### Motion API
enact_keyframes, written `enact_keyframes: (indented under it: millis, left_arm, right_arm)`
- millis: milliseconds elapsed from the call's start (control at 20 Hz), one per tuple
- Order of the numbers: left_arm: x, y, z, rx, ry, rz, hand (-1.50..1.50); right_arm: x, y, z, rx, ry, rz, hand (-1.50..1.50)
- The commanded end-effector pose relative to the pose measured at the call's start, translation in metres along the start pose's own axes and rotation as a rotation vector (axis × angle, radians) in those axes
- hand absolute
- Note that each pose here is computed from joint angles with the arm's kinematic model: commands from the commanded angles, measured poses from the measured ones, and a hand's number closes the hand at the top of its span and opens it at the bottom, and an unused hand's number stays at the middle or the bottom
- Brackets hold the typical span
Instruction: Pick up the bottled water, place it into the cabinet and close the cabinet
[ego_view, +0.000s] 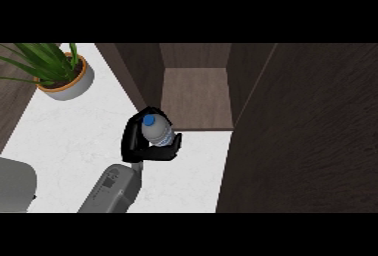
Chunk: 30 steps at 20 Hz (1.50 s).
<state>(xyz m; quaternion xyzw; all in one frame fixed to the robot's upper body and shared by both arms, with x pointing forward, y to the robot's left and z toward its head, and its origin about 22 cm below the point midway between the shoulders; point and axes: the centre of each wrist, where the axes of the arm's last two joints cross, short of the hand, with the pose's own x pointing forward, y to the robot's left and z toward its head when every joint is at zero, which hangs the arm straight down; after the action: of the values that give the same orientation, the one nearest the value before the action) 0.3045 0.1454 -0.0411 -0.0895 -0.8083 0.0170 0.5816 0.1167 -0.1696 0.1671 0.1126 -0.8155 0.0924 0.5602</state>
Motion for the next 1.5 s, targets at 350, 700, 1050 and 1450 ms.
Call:
enact_keyframes:
  millis: [350,700,1050,1450]
  left_arm:
    - [0.033,-0.046,-0.061,0.029,0.030,-0.058,1.50]
    - [0.036,-0.071,-0.067,0.046,0.090,-0.098,1.50]
    - [0.039,-0.074,-0.104,0.155,0.126,-0.123,1.50]
    - [0.013,-0.048,-0.115,0.221,0.147,-0.222,1.50]
  right_arm:
    - [0.011,-0.006,0.011,-0.014,-0.030,0.034,-1.50]
    - [0.013,-0.001,0.024,-0.024,-0.024,0.019,-1.50]
    - [0.027,-0.011,0.021,-0.016,-0.051,0.003,-1.50]
    - [0.025,-0.012,0.023,0.013,-0.034,0.009,-1.50]
